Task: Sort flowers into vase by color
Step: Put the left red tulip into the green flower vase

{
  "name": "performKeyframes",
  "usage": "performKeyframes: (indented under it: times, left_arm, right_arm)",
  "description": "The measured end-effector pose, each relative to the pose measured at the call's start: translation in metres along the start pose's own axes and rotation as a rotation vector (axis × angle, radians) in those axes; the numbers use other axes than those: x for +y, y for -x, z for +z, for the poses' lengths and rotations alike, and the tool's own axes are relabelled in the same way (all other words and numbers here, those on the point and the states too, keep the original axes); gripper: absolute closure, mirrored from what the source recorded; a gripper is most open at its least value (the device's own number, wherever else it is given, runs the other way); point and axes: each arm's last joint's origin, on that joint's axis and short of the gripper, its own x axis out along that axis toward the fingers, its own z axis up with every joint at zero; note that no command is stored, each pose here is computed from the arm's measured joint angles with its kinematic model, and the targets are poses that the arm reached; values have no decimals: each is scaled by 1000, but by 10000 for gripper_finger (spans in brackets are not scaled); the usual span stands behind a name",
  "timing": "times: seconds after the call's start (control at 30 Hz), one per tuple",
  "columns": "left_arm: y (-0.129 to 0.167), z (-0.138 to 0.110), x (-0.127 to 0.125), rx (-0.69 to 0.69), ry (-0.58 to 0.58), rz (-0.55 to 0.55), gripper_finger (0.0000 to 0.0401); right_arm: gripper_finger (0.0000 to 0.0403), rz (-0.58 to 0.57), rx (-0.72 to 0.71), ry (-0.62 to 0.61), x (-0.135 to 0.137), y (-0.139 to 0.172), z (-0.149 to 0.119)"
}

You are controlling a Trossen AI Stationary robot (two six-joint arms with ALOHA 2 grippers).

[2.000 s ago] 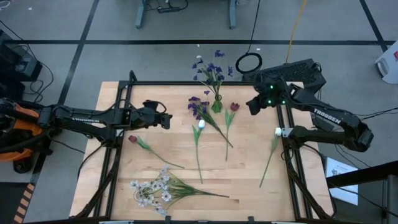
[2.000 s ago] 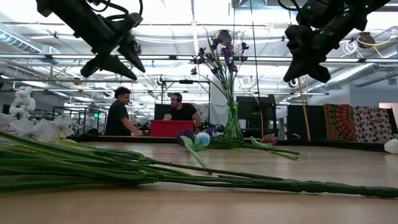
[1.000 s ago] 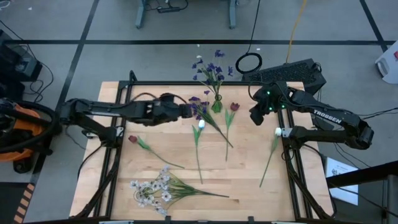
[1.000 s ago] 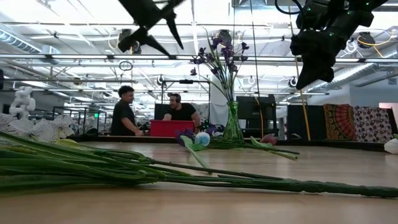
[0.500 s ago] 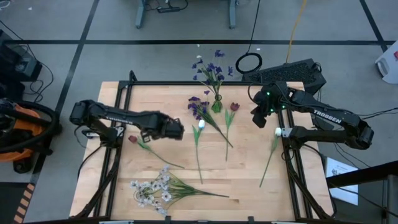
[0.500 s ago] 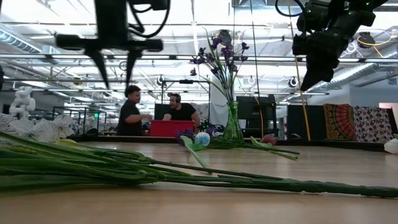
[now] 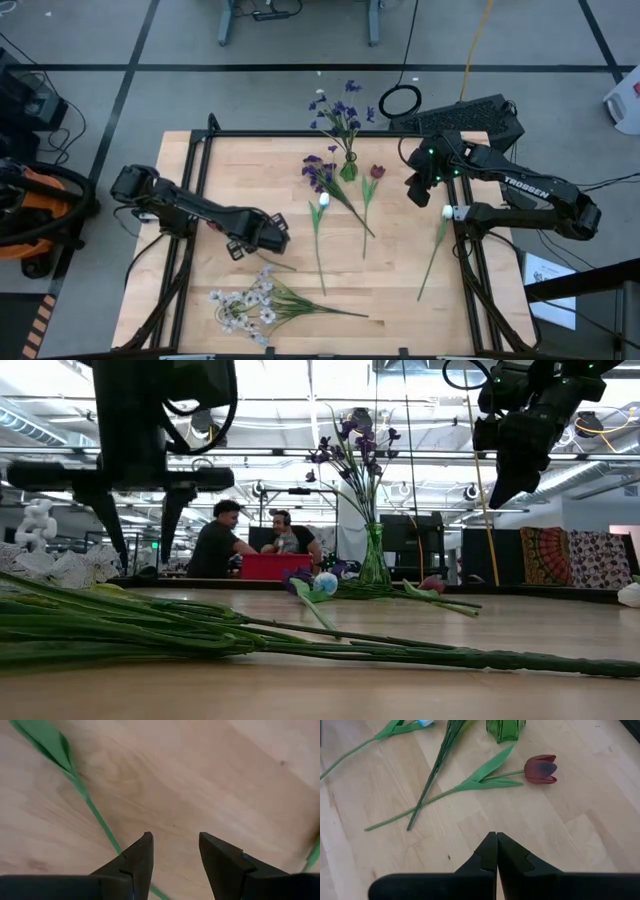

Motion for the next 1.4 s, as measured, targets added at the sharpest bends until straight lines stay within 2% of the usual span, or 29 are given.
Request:
performKeyframes:
  times: [0.5,0.7,0.97,1.17,1.27,1.4]
  left_arm:
    - [4,-11,29,-27,-67,121,237]
    - [-4,-13,28,-49,-67,142,237]
    - [-29,-24,24,-50,-72,154,237]
    - [-36,-28,22,-45,-130,150,238]
    - [-36,-28,22,-52,-118,145,252]
    - [-37,-26,18,-58,-110,130,308]
  right_arm:
    - [403,0,0,0,0,0,0]
    - [403,0,-1,-9,0,0,0]
    - [403,0,-1,-19,0,0,0]
    - [403,0,-1,-38,0,0,0]
    - [403,0,-1,-38,0,0,0]
    - [403,0,-1,-38,0,0,0]
